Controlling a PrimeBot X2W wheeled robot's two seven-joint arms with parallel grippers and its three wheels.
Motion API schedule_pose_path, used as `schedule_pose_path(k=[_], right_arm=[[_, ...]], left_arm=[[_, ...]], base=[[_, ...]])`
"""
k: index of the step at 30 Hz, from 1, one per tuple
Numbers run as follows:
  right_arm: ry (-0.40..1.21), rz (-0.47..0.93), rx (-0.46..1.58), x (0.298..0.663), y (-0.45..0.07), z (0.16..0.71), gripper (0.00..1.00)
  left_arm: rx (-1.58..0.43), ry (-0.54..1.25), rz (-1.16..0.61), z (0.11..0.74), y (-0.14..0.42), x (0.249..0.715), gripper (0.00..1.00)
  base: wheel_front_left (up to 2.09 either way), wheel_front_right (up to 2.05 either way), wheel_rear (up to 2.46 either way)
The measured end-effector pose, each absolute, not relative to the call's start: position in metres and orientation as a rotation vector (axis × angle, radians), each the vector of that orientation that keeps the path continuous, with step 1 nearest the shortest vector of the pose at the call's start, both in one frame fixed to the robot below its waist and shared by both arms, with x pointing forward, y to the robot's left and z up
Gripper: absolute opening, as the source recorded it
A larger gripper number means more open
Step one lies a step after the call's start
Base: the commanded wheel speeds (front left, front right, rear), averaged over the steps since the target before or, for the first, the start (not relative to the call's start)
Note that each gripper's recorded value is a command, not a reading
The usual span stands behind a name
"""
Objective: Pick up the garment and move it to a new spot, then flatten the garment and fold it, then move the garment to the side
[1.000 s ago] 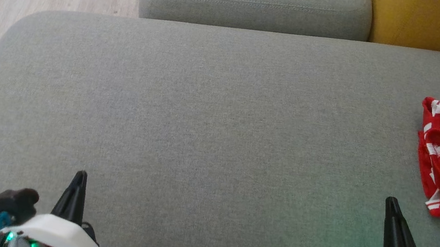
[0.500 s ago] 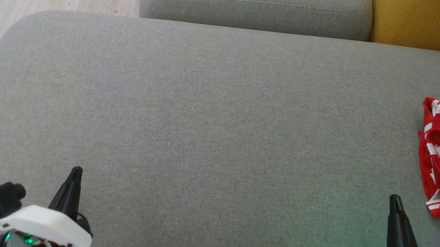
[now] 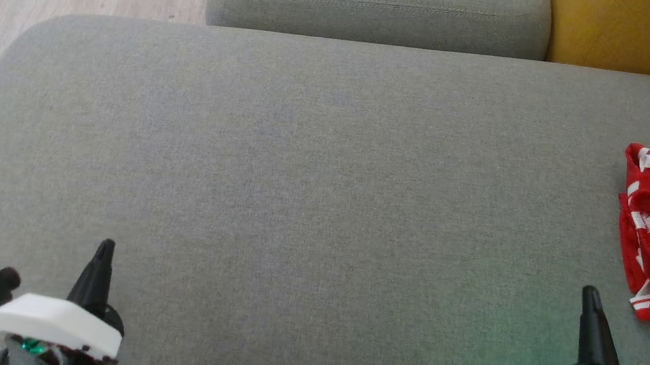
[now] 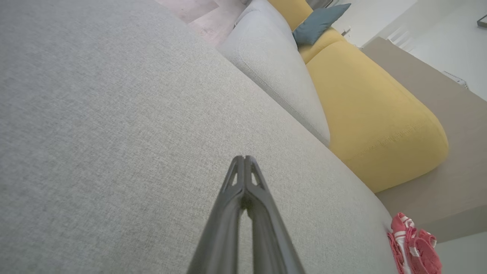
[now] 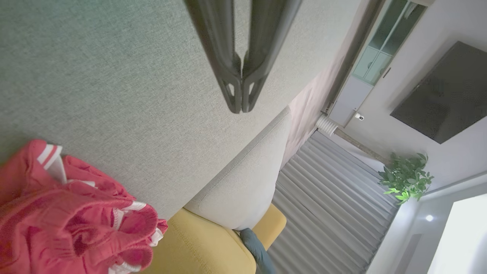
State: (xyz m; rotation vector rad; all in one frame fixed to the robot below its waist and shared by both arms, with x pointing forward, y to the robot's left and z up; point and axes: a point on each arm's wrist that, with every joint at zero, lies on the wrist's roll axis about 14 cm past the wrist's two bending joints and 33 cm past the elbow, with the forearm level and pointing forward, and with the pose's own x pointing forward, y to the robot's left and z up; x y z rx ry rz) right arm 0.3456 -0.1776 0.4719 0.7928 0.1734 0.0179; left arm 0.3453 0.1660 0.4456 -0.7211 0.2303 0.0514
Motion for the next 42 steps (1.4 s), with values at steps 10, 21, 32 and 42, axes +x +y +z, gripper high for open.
schedule_pose_path(k=[10,21,32,42], right_arm=[[0.16,0.001,0.923,0.35,-0.18,0.472,0.0],[0.142,-0.019,1.052,0.354,-0.185,0.473,0.0],[0.123,-0.044,1.192,0.359,-0.19,0.473,0.0],[0.1,-0.053,1.298,0.364,-0.193,0.476,0.0]], left_arm=[[-0.856,0.234,0.068,0.447,0.17,0.349,0.0],[-1.001,0.224,0.075,0.45,0.171,0.353,0.0],[-1.151,0.213,0.081,0.453,0.175,0.357,0.0],[-1.262,0.185,0.083,0.459,0.18,0.362,0.0]], base=[[0.0,0.0,0.0],[0.0,0.0,0.0],[0.0,0.0,0.0],[0.0,0.0,0.0]])
